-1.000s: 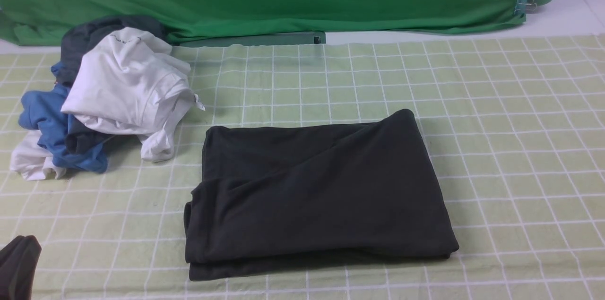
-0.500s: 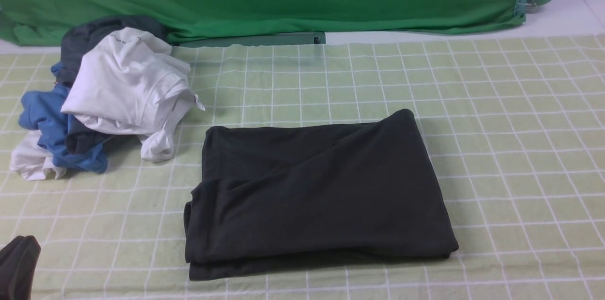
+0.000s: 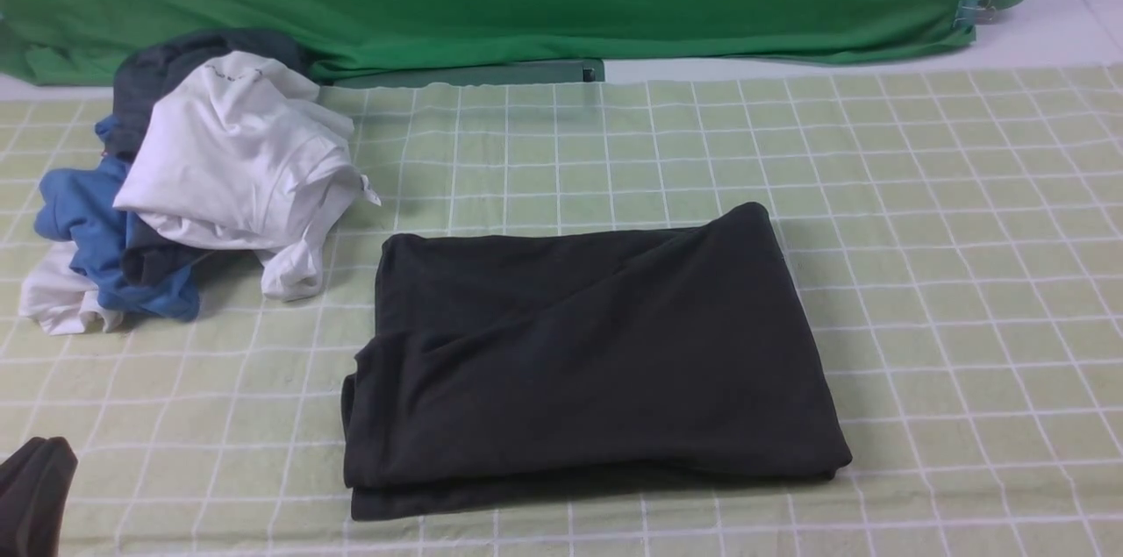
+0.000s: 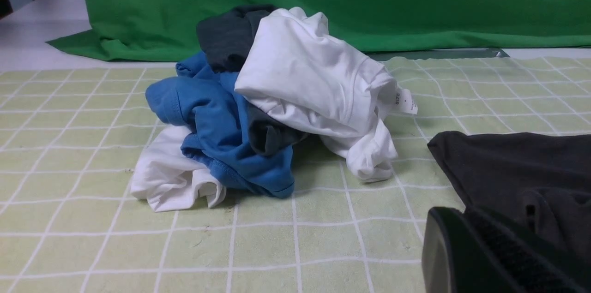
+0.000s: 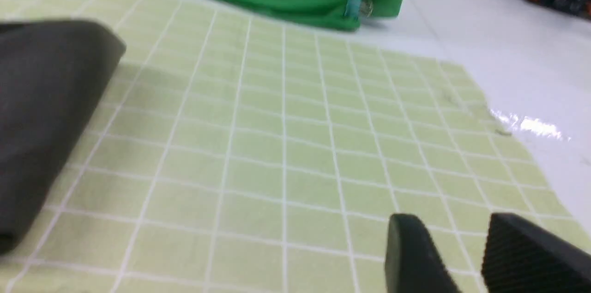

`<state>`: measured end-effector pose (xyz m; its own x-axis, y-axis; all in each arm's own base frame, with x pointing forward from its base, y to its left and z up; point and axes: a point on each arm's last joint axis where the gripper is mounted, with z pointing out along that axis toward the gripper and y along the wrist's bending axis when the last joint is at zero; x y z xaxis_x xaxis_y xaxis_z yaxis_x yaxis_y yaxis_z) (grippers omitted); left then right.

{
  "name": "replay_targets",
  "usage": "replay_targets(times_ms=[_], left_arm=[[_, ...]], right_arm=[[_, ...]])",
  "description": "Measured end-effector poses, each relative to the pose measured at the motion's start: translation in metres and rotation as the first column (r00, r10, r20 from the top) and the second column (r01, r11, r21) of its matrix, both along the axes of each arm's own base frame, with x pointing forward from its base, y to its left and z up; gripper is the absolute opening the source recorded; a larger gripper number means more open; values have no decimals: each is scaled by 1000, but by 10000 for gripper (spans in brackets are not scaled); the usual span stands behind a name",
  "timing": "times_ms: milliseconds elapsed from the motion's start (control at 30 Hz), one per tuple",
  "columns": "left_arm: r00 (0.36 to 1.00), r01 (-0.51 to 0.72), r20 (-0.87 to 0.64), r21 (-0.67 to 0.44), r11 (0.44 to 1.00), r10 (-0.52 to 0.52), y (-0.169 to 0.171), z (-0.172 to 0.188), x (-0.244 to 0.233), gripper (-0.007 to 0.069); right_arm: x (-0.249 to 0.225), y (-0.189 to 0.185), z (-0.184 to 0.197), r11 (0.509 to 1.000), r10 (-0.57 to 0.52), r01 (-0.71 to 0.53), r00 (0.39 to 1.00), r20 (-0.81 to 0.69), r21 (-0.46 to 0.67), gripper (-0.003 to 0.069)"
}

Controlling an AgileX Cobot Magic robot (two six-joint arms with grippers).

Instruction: Fold a long-sleeved shirt over a green coffee tablecloth.

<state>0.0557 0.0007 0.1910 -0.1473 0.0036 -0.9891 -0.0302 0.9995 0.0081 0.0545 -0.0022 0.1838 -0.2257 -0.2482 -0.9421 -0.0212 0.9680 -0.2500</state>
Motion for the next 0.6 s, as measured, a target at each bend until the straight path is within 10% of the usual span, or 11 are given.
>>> replay_targets(times_ms=[600], left_arm=[[1000,0,0,0,1000,0,0,0,0,15]], right_arm=[[0,1,-2,1000,12,-12,1000,-12,0,237]])
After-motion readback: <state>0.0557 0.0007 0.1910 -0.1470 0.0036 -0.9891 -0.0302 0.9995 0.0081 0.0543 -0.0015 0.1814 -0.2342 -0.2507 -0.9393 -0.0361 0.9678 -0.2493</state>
